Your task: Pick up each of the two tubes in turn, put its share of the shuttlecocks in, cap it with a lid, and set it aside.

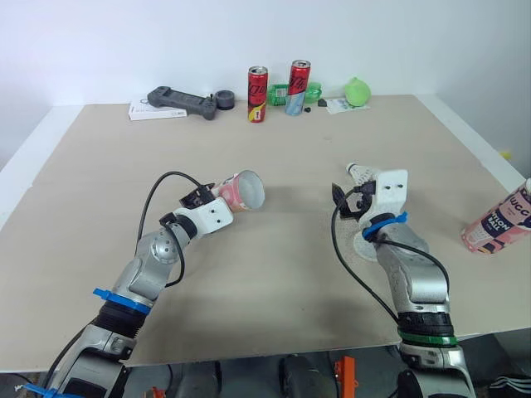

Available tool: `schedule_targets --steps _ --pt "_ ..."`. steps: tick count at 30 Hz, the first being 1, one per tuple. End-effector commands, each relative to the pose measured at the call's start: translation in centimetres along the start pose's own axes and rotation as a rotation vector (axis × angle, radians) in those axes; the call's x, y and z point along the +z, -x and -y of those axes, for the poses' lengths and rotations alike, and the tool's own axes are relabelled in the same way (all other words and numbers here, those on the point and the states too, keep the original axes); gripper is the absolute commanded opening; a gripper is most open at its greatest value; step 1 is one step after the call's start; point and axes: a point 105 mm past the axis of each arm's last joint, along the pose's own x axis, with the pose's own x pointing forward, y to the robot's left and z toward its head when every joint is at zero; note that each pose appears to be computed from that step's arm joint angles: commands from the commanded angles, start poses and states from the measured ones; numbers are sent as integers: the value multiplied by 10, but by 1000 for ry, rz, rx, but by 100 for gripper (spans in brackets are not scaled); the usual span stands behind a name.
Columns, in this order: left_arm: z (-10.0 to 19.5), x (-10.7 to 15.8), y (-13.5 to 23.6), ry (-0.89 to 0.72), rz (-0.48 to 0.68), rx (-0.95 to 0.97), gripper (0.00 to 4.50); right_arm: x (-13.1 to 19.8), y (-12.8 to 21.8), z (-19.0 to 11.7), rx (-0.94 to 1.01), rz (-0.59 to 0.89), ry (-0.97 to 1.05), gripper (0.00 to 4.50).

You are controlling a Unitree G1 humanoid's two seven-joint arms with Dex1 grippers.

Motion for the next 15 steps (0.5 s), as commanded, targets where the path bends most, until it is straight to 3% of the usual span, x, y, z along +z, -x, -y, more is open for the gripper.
schedule_targets --steps 1,12,13,15 --pt "5 4 -2 5 15 -16 319 18 -10 8 -51 51 1 442" --pt "4 2 1 11 4 1 319 16 -59 14 -101 17 -63 442" --pt "4 2 2 12 2 2 319 16 -62 15 -106 14 -64 385" --pt "4 2 2 12 0 4 319 15 -67 19 -124 4 -77 316"
